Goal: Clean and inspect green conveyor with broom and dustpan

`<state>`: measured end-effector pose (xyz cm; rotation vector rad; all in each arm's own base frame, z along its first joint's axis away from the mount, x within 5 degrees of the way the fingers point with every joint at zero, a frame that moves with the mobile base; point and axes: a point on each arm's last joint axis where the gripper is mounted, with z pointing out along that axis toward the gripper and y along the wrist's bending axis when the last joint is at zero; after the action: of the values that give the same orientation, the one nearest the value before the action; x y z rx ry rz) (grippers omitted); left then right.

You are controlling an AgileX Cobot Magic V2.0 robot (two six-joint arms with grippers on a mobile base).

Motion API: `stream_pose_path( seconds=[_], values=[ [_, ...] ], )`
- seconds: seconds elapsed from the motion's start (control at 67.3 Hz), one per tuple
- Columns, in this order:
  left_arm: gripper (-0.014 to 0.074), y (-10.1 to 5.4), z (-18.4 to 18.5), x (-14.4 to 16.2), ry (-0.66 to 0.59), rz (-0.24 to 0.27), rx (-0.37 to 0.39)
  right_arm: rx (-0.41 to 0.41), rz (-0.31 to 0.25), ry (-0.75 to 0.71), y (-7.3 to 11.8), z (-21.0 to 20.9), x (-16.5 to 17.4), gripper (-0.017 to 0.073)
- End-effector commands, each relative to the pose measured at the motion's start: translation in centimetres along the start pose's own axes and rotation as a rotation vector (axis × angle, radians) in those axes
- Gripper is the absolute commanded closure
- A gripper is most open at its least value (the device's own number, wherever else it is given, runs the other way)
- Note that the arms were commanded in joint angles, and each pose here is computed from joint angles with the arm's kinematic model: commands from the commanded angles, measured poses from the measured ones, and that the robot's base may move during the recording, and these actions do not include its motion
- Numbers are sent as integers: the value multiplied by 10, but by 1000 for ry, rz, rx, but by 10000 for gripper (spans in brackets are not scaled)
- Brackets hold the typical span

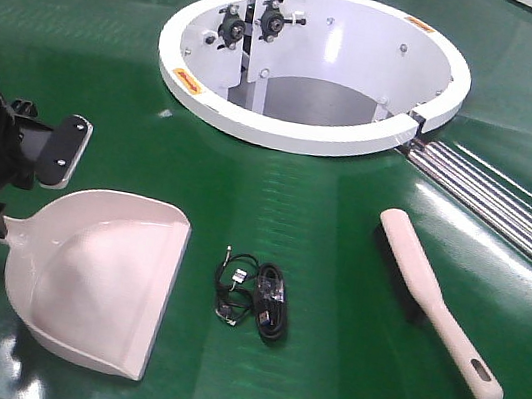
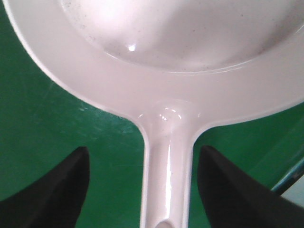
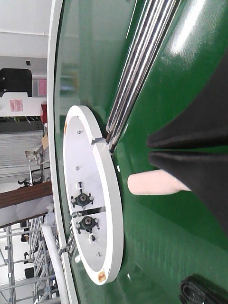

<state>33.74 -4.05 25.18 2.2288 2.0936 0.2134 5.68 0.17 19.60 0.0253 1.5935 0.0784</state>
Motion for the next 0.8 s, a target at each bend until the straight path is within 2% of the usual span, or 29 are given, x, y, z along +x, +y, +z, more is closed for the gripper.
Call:
stream_pose_path(
  seconds=[0.0, 0.163, 0.297, 0.416, 0.787],
  values=[
    [134, 2, -19, 2, -5, -6, -68, -9, -13, -73, 1, -1, -1, 569],
    [134, 3, -12, 6, -16, -31, -35, -9, -13, -73, 1, -1, -1, 569],
    [134, 4, -11, 13, -13, -50, -43, -9, -13, -73, 1, -1, -1, 569],
    [134, 7, -10, 13, -14, -50, -63, -9, -13, -73, 1, -1, -1, 569],
    [134, 10, 4, 12, -12, -48, -28, -9, -13, -74, 1, -1, -1, 569]
  ],
)
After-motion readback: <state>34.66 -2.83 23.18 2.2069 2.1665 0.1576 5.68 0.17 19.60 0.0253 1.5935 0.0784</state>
